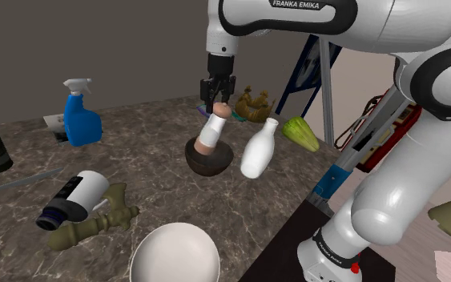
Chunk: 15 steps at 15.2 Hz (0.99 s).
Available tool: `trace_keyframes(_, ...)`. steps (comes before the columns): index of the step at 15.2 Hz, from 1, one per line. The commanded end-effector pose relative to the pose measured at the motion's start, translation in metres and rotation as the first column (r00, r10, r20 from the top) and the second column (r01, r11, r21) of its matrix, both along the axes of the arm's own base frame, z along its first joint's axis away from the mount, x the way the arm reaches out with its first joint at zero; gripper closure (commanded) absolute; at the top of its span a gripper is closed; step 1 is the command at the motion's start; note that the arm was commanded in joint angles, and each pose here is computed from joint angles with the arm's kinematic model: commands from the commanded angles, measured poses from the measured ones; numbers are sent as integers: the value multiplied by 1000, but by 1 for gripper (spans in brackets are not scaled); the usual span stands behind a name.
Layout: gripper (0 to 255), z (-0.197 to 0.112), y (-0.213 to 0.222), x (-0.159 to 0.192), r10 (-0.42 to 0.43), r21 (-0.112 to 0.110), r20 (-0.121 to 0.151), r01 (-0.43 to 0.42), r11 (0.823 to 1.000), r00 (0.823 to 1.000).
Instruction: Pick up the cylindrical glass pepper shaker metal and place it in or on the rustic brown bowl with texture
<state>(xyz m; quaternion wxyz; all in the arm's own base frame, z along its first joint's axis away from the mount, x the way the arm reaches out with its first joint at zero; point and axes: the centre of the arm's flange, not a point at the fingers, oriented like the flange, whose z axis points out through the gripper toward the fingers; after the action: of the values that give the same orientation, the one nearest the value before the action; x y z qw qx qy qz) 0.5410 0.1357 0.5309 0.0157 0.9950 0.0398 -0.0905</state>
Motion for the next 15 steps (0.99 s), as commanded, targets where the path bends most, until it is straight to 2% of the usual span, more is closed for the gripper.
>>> trace_keyframes(1, 255, 0, 0, 0, 0, 0, 0, 0, 1000, 1000)
trace_keyframes(4, 255, 0, 0, 0, 0, 0, 0, 0, 1000, 1000)
trace_keyframes(5, 0, 0, 0, 0, 0, 0, 0, 0, 1000, 1000)
trace_keyframes(10, 0, 0, 0, 0, 0, 0, 0, 0, 1000, 1000)
trace_keyframes(14, 0, 49, 2, 9, 0, 0, 0, 0, 1000, 1000)
trace_keyframes(15, 0, 49, 2, 9, 0, 0, 0, 0, 1000, 1000)
